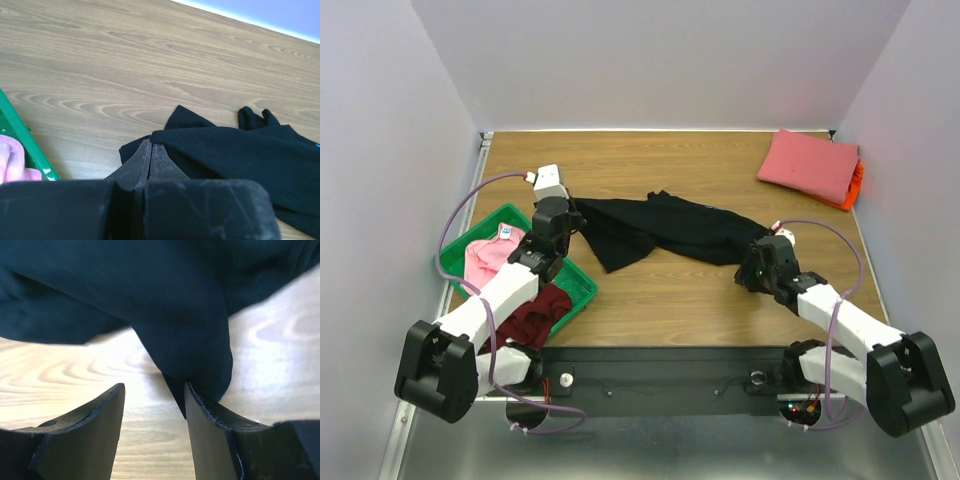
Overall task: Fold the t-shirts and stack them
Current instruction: Flatten the tshirt out
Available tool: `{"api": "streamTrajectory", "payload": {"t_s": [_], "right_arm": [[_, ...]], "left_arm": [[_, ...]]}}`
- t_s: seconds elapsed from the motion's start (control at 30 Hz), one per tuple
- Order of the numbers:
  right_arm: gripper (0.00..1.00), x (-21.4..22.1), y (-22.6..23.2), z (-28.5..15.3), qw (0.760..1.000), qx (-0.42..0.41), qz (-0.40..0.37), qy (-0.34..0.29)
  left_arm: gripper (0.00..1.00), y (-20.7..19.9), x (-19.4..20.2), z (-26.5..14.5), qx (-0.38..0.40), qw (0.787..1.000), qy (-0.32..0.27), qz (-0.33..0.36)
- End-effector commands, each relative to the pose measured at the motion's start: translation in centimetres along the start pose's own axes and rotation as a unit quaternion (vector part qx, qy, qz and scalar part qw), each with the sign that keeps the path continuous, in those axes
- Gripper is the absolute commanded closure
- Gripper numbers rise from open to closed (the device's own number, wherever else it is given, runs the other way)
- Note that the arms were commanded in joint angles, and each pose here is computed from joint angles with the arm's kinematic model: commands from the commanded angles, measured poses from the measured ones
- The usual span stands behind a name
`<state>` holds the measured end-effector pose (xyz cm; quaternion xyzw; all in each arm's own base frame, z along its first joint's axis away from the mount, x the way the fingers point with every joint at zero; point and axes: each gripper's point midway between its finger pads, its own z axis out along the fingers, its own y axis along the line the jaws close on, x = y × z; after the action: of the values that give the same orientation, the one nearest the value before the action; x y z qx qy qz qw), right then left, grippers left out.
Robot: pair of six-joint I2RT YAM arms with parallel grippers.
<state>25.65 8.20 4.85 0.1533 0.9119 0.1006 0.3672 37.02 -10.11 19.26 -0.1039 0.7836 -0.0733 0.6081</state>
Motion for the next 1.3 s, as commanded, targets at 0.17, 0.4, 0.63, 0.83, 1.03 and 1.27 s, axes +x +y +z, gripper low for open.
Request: {"api": "streamTrajectory", "payload": {"t_s": [0.17, 0.4, 0.63, 0.83, 1.03, 1.27], "right_arm": [[0.44, 0.2, -1.1, 0.0, 0.998, 0.046, 0.036, -0.014], [0.43, 1.5, -2.5, 1.3, 0.995, 0.091, 0.04, 0.01], [0.58, 2.5, -3.0, 2.1, 0.993, 0.109, 0.04, 0.03], [0.99, 2.2, -2.6, 1.6, 0.995, 0.093, 0.038, 0.023], [1.0, 0.4, -1.1, 0.4, 0.998, 0.055, 0.03, -0.001], [1.0, -6.2, 1.9, -4.1, 0.995, -0.003, 0.031, -0.1]], "left_arm": [[1.0, 0.0, -2.1, -0.6, 0.003, 0.999, -0.04, -0.015], [1.0, 0.1, -2.1, -0.8, 0.002, 0.999, -0.04, -0.016], [1.0, 0.1, -2.5, -1.1, 0.005, 0.999, -0.045, -0.019], [1.0, 0.1, -2.6, -1.3, 0.006, 0.999, -0.048, -0.021], [1.0, 0.2, -2.5, -1.3, 0.004, 0.999, -0.047, -0.02], [1.0, 0.4, -2.7, -1.5, 0.002, 0.998, -0.051, -0.022]]}}
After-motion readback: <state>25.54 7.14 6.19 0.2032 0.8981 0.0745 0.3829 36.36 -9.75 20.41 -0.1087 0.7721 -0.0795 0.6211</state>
